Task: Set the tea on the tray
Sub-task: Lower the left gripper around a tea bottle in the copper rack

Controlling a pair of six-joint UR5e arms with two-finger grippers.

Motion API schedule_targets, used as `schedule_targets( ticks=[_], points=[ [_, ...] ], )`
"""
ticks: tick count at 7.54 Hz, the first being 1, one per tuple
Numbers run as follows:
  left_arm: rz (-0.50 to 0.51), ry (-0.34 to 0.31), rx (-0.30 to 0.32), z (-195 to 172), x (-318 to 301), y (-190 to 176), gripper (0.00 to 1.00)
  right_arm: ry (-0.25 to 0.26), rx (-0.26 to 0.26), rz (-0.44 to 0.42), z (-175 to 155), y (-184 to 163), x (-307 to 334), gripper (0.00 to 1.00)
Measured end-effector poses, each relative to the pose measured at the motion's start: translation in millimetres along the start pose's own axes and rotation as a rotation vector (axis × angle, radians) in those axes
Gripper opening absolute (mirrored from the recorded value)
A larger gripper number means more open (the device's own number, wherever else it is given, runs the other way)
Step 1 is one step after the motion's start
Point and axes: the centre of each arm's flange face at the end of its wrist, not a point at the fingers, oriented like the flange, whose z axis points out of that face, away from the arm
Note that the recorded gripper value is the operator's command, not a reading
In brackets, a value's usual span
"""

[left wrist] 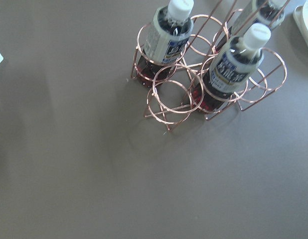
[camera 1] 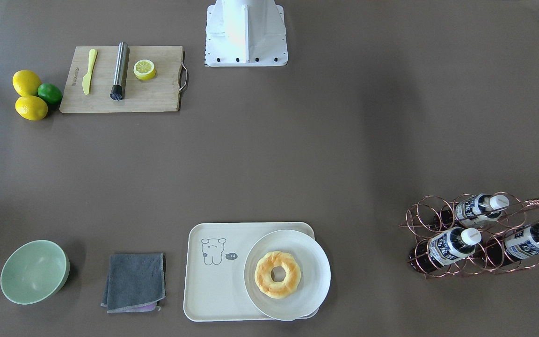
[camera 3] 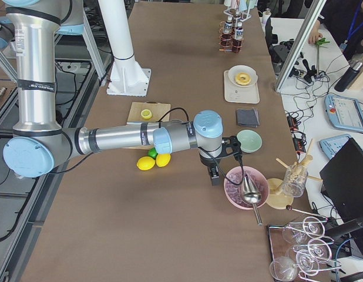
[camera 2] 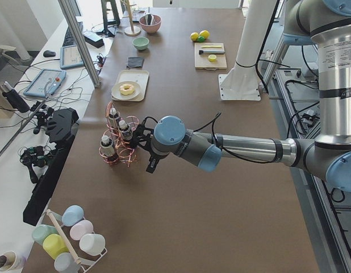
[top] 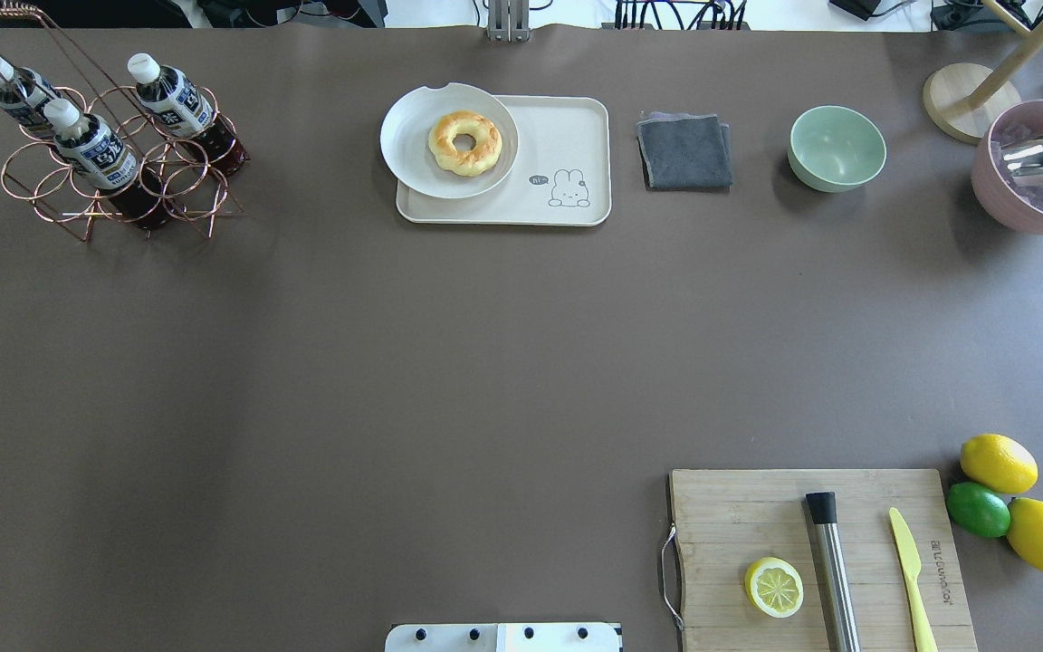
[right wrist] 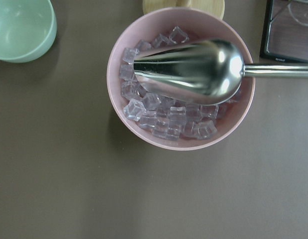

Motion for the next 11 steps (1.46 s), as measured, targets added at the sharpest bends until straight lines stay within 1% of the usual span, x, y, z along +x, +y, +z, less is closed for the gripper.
schedule_targets(
  ticks=[1, 2, 3, 4, 5, 6, 7, 9, 10, 11],
  points=[
    [-0.048, 0.014, 0.056, -10, 19, -17, 1.00, -0.003, 0.045, -0.041, -5, -7, -5, 1.00],
    [-0.101, 0.027, 0.121, -18, 37, -28, 0.99, -0.007, 0.068, -0.063, -9, -10, -9, 1.00],
    [-0.135, 0.018, 0.187, -16, 49, -30, 0.99, -0.011, 0.076, -0.071, -10, -11, -11, 1.00],
    [-0.160, -0.001, 0.222, 0, 61, -32, 0.96, -0.013, 0.080, -0.076, -10, -10, -11, 1.00],
    [-0.154, -0.050, 0.250, 33, 79, -40, 0.96, -0.015, 0.084, -0.080, -10, -9, -11, 1.00],
    [-0.125, -0.102, 0.276, 65, 101, -42, 0.97, -0.016, 0.086, -0.081, -10, -8, -11, 1.00],
    [-0.094, -0.146, 0.303, 88, 120, -40, 0.97, -0.018, 0.084, -0.084, -9, -8, -12, 1.00],
    [-0.052, -0.220, 0.349, 114, 140, -35, 0.89, -0.018, 0.081, -0.087, -7, -7, -11, 1.00],
    [-0.032, -0.237, 0.359, 128, 150, -37, 0.78, -0.017, 0.079, -0.089, -6, -6, -10, 1.00],
    [-0.013, -0.245, 0.366, 141, 160, -40, 0.78, -0.015, 0.077, -0.090, -5, -5, -9, 1.00]
  ],
)
